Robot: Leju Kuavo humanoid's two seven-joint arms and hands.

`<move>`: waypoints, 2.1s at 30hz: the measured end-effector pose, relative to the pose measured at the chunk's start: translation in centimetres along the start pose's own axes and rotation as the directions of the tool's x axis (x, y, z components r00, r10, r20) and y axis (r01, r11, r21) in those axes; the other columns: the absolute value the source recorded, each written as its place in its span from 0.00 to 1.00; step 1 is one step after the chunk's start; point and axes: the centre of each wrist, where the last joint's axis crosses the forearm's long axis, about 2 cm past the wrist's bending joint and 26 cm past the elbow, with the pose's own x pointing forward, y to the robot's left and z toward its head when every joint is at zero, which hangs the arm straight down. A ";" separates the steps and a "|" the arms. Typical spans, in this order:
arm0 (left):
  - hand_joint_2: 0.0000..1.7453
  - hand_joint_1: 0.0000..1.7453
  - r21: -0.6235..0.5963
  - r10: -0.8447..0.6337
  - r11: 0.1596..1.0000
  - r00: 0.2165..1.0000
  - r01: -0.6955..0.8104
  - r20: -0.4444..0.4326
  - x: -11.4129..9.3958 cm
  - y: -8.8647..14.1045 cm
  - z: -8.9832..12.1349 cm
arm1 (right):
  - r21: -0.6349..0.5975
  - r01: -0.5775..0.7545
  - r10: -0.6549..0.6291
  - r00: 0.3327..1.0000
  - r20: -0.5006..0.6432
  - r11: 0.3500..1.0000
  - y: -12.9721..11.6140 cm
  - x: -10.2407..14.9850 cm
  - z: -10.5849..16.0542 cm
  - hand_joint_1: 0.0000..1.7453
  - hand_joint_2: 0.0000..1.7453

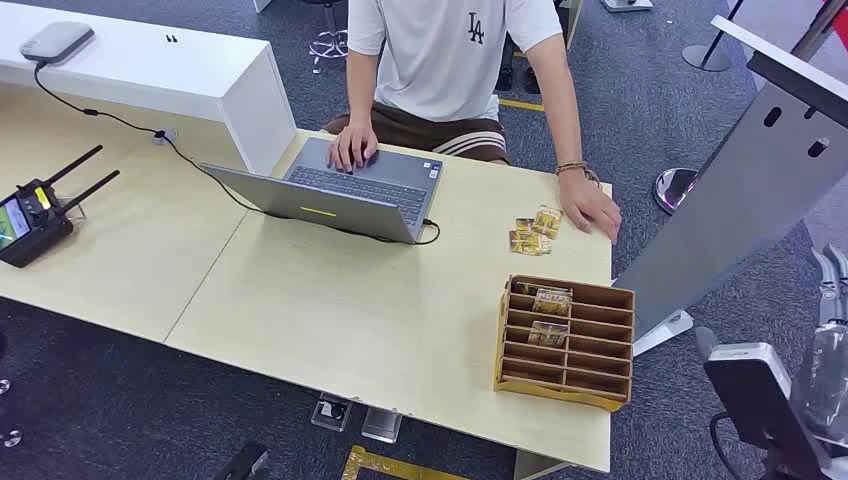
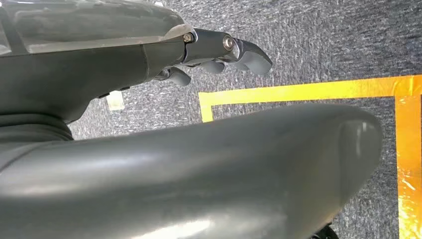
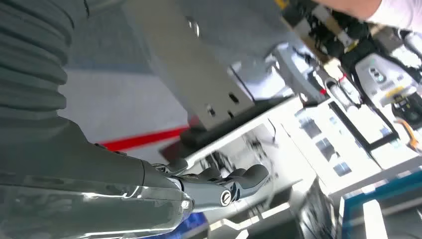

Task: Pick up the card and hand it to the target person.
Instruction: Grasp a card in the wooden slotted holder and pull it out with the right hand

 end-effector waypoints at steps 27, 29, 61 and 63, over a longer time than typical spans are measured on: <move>0.00 0.00 -0.013 -0.026 1.000 1.000 0.026 0.010 0.1 -0.2 0.0 | 0.058 -0.547 0.539 0.835 0.110 0.835 4.1 7.1 1.2 0.00 1.00; 0.00 0.00 -0.016 -0.028 0.999 1.000 0.028 0.010 0.1 -0.2 0.0 | 0.068 -0.539 0.531 0.840 0.113 0.839 4.4 7.4 1.2 0.00 1.00; 0.00 0.00 -0.033 -0.044 0.999 0.998 0.042 -0.034 0.1 -1.0 -0.1 | 0.340 -0.486 0.537 0.841 -0.070 0.805 7.8 6.8 1.1 0.45 1.00; 0.00 0.00 -0.034 -0.046 0.998 0.998 0.045 -0.036 0.1 -1.0 -0.1 | 0.359 -0.485 0.544 0.835 -0.081 0.797 8.1 6.6 1.1 0.45 1.00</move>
